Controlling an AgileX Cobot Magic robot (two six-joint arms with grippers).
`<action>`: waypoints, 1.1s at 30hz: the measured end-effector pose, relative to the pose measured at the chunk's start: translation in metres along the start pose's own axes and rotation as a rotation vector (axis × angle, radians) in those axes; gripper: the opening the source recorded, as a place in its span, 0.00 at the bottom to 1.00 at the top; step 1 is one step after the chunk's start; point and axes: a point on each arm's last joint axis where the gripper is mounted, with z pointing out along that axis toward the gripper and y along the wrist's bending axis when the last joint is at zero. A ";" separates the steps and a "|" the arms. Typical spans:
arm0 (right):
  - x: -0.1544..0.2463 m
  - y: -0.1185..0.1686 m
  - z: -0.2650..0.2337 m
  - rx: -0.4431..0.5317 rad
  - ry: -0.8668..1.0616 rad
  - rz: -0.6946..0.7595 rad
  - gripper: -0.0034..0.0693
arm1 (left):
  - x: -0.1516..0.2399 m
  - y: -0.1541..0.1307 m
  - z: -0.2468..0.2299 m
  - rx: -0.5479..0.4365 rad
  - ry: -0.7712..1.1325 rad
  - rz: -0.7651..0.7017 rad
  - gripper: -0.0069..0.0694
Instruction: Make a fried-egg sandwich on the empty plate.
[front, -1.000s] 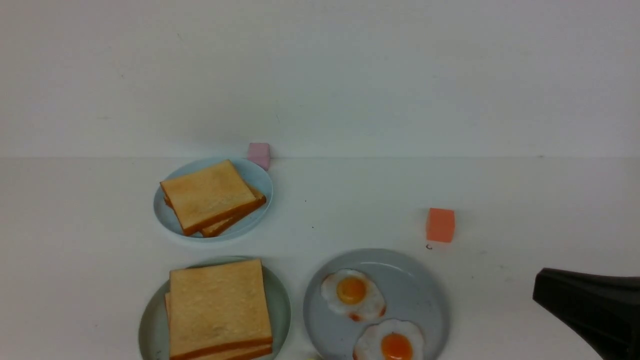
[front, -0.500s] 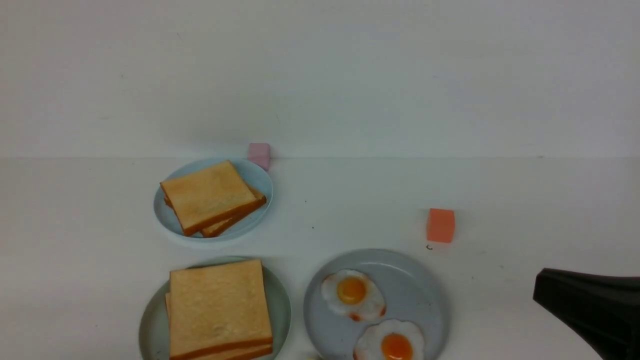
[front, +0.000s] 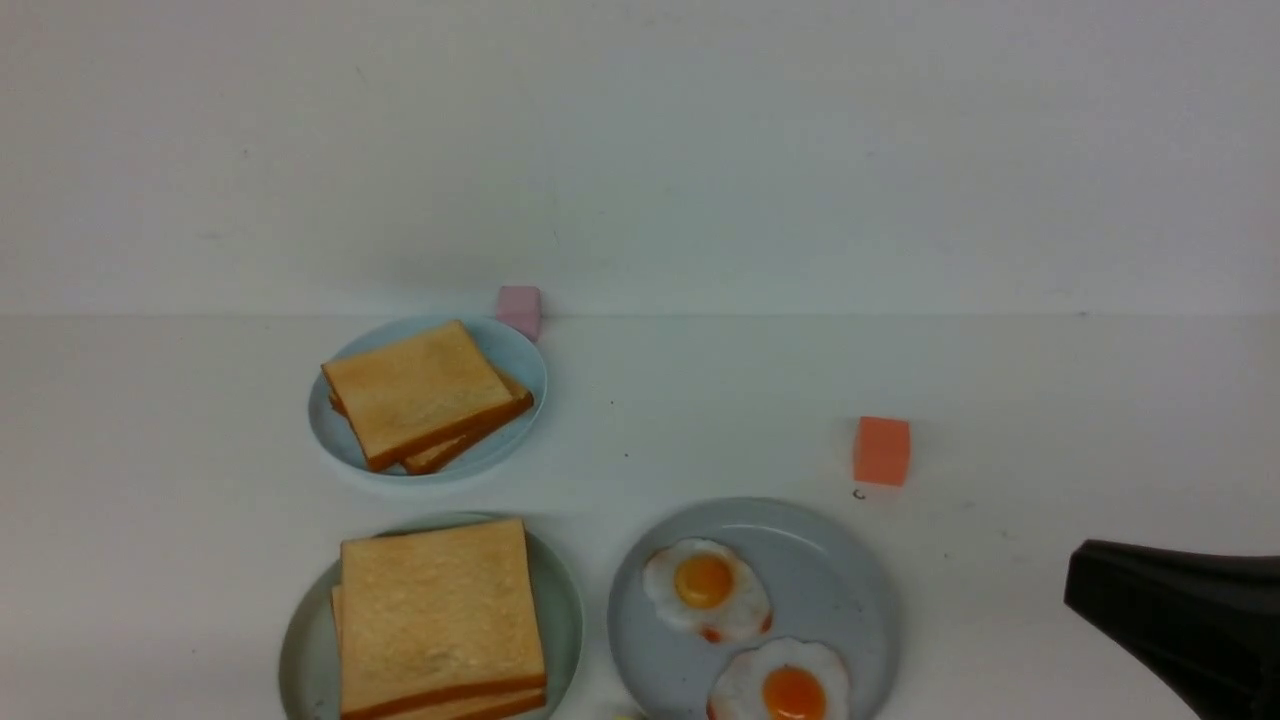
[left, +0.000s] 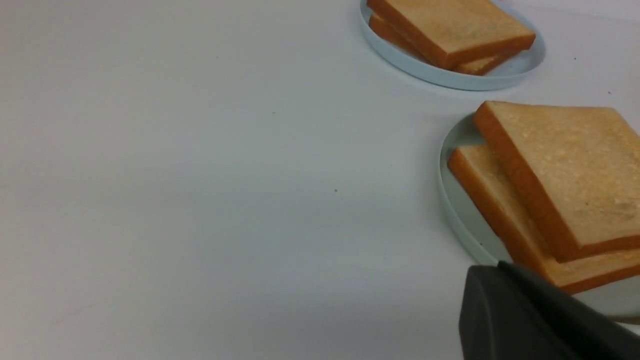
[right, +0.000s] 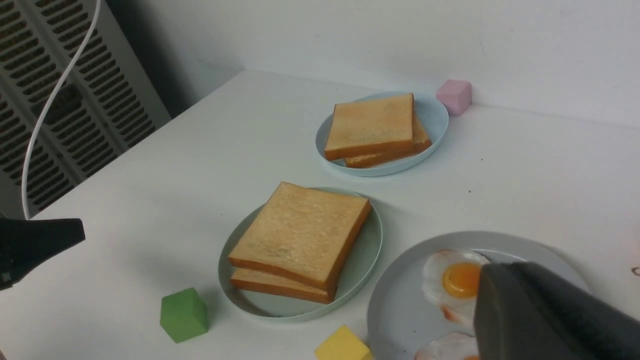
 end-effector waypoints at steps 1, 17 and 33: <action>0.000 0.000 0.000 0.000 0.000 0.000 0.10 | 0.000 0.000 0.000 0.000 0.000 0.002 0.10; 0.000 0.000 0.000 -0.001 0.002 0.000 0.12 | 0.000 0.000 0.000 0.002 0.000 -0.001 0.12; 0.048 -0.030 -0.051 0.355 -0.129 -0.072 0.14 | 0.000 0.000 0.000 0.002 -0.003 0.000 0.14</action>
